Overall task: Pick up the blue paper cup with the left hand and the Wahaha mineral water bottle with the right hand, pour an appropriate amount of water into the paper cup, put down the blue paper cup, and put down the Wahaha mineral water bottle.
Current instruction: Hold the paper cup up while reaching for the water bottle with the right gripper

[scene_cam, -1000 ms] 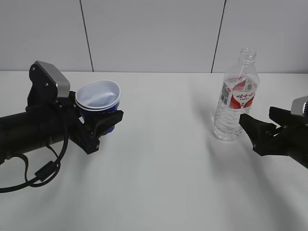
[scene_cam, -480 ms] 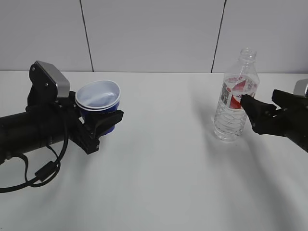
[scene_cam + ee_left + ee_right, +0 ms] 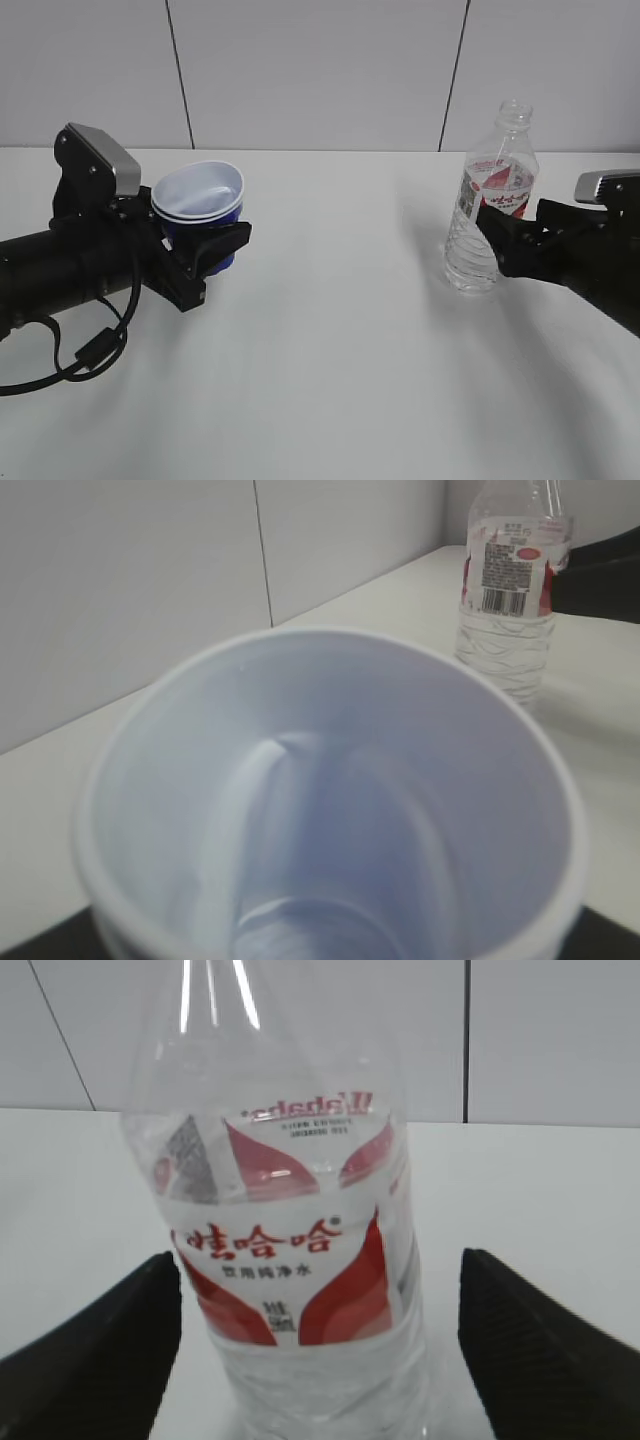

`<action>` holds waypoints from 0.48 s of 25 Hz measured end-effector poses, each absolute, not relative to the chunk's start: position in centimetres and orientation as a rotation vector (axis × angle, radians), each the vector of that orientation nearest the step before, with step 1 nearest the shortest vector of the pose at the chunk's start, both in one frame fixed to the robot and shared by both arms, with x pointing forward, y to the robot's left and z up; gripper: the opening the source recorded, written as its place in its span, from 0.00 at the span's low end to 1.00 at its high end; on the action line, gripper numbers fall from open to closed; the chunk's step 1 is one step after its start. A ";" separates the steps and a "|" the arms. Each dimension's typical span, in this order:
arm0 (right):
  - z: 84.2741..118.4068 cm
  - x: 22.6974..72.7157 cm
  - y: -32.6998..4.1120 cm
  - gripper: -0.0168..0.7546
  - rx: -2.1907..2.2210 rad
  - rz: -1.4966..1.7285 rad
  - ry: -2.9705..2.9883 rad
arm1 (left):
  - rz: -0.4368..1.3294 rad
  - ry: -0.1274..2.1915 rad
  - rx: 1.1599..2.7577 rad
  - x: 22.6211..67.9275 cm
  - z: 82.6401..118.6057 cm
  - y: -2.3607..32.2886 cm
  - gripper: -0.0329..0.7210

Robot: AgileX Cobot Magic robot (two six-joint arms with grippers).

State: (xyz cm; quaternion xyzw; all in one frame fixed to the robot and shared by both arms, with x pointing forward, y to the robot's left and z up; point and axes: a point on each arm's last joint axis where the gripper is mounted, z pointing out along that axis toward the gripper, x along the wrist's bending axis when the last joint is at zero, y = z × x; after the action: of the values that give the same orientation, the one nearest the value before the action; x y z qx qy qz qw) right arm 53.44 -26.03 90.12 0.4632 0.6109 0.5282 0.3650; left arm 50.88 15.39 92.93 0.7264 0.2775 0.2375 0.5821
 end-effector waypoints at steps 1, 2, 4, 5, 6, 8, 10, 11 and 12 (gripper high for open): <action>90.0 53.7 -26.0 0.87 1.191 1.363 1.573 | 0.555 0.649 1.696 50.9 92.9 15.4 0.59; 89.9 54.0 -25.9 0.87 1.189 1.367 1.574 | 0.555 0.650 1.695 50.9 92.9 15.4 0.59; 89.6 54.3 -25.9 0.87 1.192 1.371 1.582 | 0.555 0.650 1.695 50.9 92.9 15.4 0.59; 89.5 54.4 -25.8 0.87 1.197 1.375 1.583 | 0.556 0.653 1.694 50.9 92.9 15.4 0.59; 89.4 54.5 -25.8 0.87 1.200 1.375 1.584 | 0.556 0.652 1.694 50.9 92.9 15.4 0.59; 89.2 54.5 -25.8 0.87 1.205 1.376 1.587 | 0.556 0.652 1.694 50.9 92.9 15.4 0.59; 89.3 54.6 -25.8 0.87 1.205 1.379 1.584 | 0.556 0.652 1.694 50.9 92.9 15.4 0.59; 89.3 54.6 -25.8 0.87 1.202 1.380 1.585 | 0.556 0.652 1.694 50.9 92.9 15.4 0.59; 89.3 54.7 -25.8 0.87 1.199 1.384 1.583 | 0.556 0.652 1.694 50.9 92.9 15.4 0.59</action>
State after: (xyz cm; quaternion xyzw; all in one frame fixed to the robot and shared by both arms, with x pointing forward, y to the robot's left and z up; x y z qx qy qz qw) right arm 54.72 -25.78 89.35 0.4634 0.6121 0.5350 0.3528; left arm 50.90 15.41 92.94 0.7255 0.2794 0.2381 0.5822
